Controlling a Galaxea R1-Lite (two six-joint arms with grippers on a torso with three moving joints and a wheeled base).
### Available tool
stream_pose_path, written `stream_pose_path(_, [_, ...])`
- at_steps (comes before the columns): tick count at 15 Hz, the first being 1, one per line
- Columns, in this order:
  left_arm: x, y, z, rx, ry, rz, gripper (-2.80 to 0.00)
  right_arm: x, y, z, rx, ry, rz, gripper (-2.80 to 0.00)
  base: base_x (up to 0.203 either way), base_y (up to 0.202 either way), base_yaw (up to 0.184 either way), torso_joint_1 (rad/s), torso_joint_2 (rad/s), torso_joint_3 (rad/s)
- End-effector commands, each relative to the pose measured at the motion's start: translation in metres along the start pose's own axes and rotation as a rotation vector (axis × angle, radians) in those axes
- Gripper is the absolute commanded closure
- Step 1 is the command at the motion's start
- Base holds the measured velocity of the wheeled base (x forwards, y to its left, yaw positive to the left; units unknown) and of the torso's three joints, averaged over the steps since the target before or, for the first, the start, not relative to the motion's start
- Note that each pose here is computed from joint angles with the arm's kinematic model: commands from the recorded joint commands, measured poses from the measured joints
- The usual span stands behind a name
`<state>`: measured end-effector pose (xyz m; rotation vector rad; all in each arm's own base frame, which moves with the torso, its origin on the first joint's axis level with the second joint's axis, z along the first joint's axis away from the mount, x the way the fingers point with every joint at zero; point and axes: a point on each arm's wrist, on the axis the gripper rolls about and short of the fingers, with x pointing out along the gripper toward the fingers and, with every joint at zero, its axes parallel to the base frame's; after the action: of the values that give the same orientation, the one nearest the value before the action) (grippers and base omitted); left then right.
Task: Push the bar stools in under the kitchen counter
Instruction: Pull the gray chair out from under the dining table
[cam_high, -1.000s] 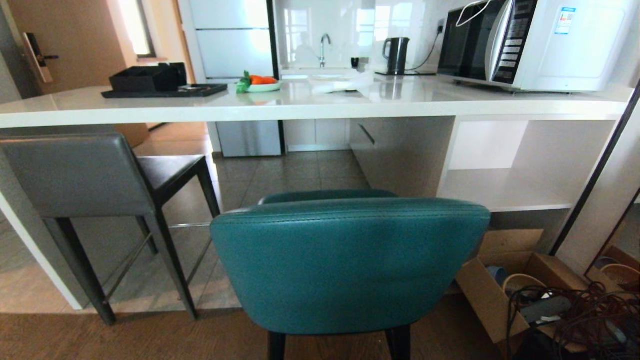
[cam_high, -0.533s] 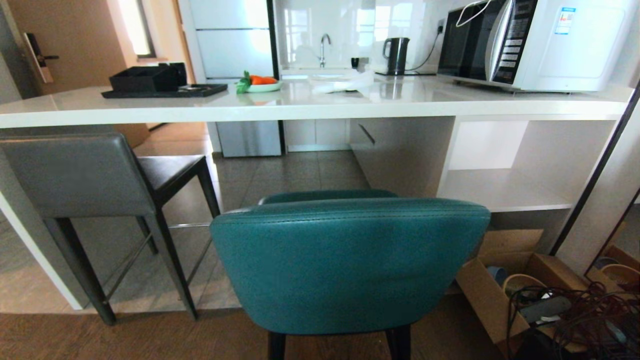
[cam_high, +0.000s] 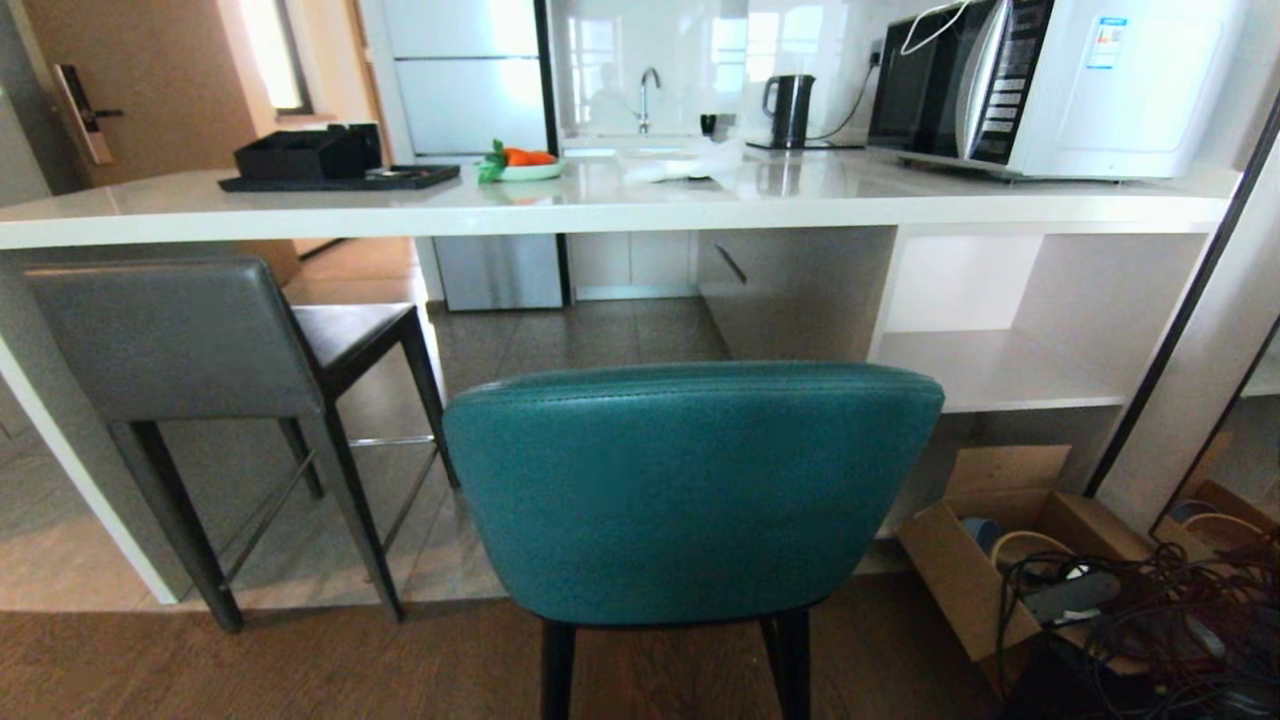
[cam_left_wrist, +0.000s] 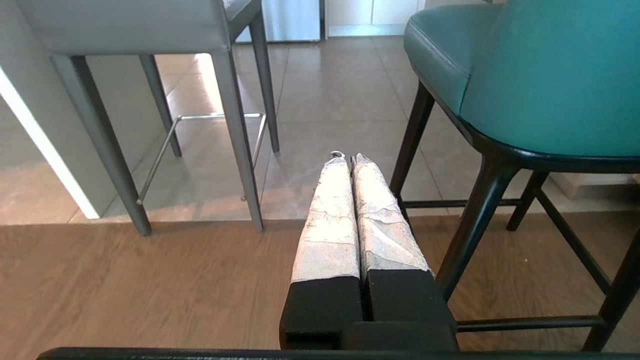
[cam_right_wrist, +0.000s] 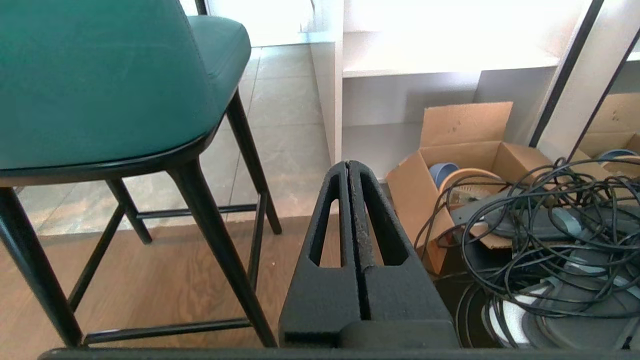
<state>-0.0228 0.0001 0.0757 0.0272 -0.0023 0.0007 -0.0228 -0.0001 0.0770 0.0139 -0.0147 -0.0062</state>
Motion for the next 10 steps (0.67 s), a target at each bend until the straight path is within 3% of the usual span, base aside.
stream_pose_path(1, [0.0002, 0.0, -0.0008, 0.0, 0.002, 0.001, 0.0, 0.0004, 0.0, -0.0012, 0.0, 0.005, 0.0, 0.0, 0.0, 0.0, 0.0, 0.0, 0.0, 0.0])
stream_pose_path(6, [0.0002, 0.0, -0.0008, 0.0, 0.002, 0.001, 0.0, 0.0004, 0.0, -0.001, 0.0, 0.005, 0.0, 0.0, 0.0, 0.014, 0.001, 0.001, 0.0, 0.0])
stream_pose_path(10, [0.0002, 0.0, -0.0008, 0.0, 0.002, 0.001, 0.0, 0.0004, 0.0, -0.0011, 0.0, 0.006, 0.0, 0.0, 0.0, 0.179, 0.0, 0.004, 0.0, 0.002])
